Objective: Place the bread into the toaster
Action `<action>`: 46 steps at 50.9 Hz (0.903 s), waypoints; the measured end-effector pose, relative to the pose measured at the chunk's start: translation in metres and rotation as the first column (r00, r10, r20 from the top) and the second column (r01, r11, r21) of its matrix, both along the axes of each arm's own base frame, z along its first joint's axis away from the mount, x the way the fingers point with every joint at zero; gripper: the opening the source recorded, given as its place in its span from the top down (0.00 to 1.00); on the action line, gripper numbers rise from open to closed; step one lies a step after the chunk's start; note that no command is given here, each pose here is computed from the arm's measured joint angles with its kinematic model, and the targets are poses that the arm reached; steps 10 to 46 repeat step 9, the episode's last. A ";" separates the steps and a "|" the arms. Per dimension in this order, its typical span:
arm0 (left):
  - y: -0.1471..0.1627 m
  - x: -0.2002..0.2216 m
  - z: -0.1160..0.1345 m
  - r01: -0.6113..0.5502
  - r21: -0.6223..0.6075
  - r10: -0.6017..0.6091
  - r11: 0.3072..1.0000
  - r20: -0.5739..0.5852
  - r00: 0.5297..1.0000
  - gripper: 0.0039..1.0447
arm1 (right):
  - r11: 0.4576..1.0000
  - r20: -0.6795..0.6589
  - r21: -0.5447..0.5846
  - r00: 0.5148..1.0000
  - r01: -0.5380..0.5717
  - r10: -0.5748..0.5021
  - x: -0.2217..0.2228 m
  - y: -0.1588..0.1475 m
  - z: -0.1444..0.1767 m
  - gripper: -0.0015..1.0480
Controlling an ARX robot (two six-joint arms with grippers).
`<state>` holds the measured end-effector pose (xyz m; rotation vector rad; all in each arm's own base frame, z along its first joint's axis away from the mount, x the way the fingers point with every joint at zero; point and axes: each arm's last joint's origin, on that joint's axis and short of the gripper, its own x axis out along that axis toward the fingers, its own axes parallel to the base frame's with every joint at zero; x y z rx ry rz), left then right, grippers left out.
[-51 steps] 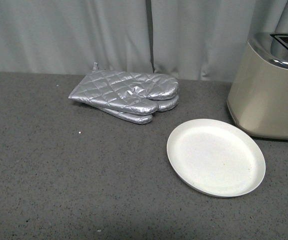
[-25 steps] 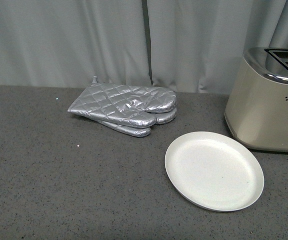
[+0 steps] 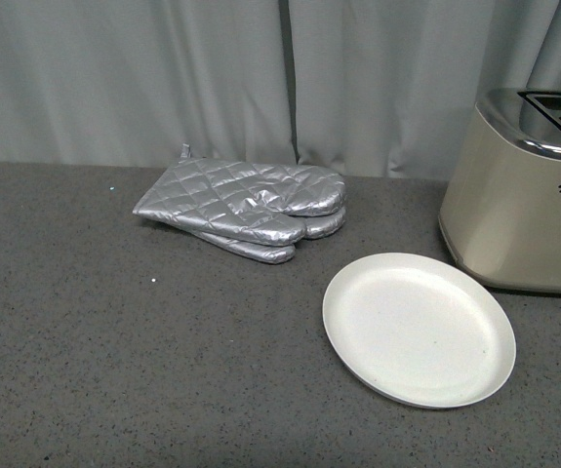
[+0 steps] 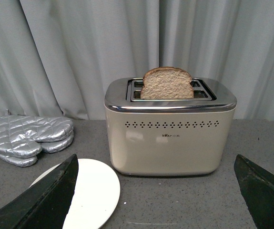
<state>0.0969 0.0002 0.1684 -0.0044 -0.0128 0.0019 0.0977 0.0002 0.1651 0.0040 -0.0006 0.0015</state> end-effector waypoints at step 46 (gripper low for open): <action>0.000 0.000 0.000 0.000 0.000 0.000 1.000 0.000 1.000 0.14 | 1.000 0.000 0.000 1.000 0.000 0.000 0.000 0.000 0.000 0.09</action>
